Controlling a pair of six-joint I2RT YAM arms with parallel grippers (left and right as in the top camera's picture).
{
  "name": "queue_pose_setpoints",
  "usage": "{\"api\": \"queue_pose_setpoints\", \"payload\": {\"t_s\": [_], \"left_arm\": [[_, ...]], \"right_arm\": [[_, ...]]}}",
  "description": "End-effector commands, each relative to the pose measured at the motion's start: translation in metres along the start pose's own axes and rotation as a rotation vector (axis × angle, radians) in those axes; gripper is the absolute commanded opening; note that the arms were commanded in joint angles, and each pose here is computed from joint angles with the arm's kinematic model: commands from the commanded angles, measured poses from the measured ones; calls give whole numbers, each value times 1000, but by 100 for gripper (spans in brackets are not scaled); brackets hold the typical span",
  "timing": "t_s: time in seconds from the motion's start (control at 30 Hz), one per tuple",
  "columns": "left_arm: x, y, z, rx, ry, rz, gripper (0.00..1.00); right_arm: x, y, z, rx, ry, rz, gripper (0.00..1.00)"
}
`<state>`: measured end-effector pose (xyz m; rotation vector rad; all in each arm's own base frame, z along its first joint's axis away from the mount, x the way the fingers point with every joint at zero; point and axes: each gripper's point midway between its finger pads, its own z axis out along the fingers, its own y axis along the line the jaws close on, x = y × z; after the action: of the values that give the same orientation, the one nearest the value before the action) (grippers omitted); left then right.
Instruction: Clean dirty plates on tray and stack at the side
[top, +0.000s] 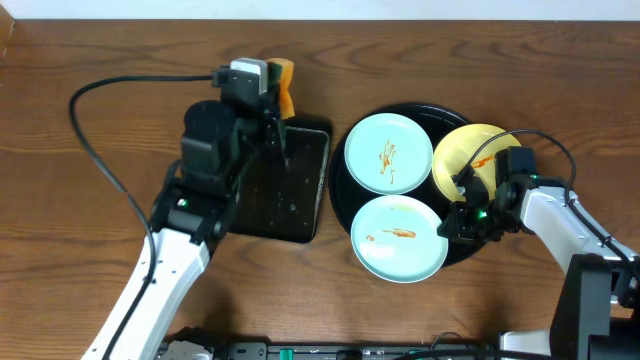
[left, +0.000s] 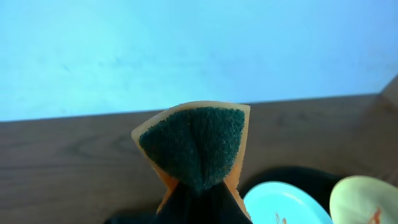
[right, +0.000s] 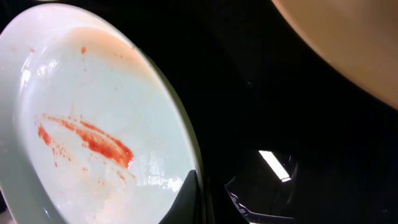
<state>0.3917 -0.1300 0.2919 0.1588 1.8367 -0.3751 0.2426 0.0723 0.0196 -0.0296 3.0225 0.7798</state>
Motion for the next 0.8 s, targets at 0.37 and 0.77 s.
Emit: {"api": "queue_pose_setpoints", "payload": {"t_s": [0.37,0.77], "left_arm": [[-8,6,-6,-39,-26,18,8],[-2,7,-2,-42,-9,17,8]], "right_arm": [[0,6,2,-31,6,-20,1],[0,6,2,-31,7,-20,1]]}}
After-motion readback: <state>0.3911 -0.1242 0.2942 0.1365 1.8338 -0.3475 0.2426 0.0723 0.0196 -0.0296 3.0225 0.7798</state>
